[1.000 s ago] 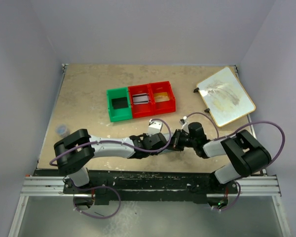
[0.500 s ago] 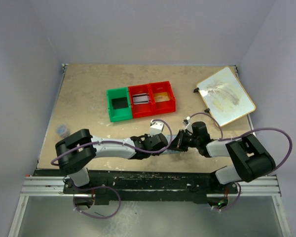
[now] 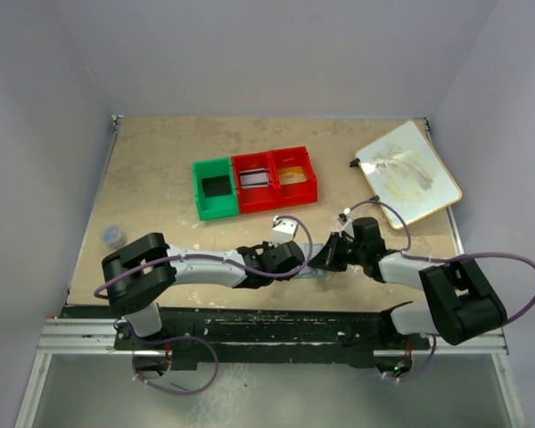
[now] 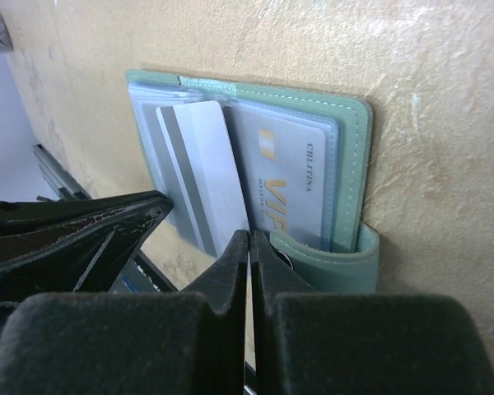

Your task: Take the credit cards out of the card holder

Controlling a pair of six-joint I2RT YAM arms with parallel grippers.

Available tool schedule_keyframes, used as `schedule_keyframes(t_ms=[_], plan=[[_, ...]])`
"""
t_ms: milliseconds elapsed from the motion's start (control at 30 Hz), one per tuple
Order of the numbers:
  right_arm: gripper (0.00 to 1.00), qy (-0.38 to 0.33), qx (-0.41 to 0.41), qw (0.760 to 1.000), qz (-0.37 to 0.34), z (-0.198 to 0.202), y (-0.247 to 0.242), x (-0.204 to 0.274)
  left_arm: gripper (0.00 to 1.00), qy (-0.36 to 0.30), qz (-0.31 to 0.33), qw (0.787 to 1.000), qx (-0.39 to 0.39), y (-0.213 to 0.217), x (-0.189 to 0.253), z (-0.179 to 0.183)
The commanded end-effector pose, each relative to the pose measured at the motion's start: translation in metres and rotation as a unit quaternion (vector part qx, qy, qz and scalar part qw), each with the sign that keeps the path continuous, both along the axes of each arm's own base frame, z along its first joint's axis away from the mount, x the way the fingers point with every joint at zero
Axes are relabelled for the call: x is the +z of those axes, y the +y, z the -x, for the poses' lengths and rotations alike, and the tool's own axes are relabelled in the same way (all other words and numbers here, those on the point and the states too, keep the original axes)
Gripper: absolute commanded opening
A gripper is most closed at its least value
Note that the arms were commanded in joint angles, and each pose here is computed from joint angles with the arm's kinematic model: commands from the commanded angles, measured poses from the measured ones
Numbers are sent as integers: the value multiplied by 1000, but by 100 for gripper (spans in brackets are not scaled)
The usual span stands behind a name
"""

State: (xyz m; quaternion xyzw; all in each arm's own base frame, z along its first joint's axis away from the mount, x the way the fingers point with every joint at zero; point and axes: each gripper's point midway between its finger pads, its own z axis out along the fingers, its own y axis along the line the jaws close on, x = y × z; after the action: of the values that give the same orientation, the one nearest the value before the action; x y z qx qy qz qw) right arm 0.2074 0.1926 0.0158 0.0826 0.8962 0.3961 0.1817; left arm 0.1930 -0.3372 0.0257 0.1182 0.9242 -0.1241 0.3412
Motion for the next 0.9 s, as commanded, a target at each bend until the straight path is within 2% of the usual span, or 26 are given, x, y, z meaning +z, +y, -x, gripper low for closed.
schedule_keyframes(t_ms=[0, 100, 200, 400, 533, 700, 867], plan=[[0, 2, -48, 998, 52, -9, -21, -9, 0, 47, -73, 996, -10, 30, -40, 21], [0, -11, -54, 998, 42, -11, -21, -3, 0, 47, -70, 996, -10, 29, -39, 21], [0, -16, -28, 999, 5, -6, -9, 4, 0, 42, -60, 997, -8, 25, -30, 18], [0, -10, -24, 999, -34, -2, -1, 6, 1, -4, -11, 1000, 4, 3, 31, -1], [0, -11, -25, 999, -33, -1, -1, 6, 6, -21, 18, 1000, -1, -17, 60, -10], [0, -8, -24, 999, -35, 2, -1, 5, 7, -5, 37, 999, -23, -40, 49, -9], [0, -6, -27, 999, -40, 4, -1, 4, 1, 21, 2, 1000, -4, -31, 16, -6]])
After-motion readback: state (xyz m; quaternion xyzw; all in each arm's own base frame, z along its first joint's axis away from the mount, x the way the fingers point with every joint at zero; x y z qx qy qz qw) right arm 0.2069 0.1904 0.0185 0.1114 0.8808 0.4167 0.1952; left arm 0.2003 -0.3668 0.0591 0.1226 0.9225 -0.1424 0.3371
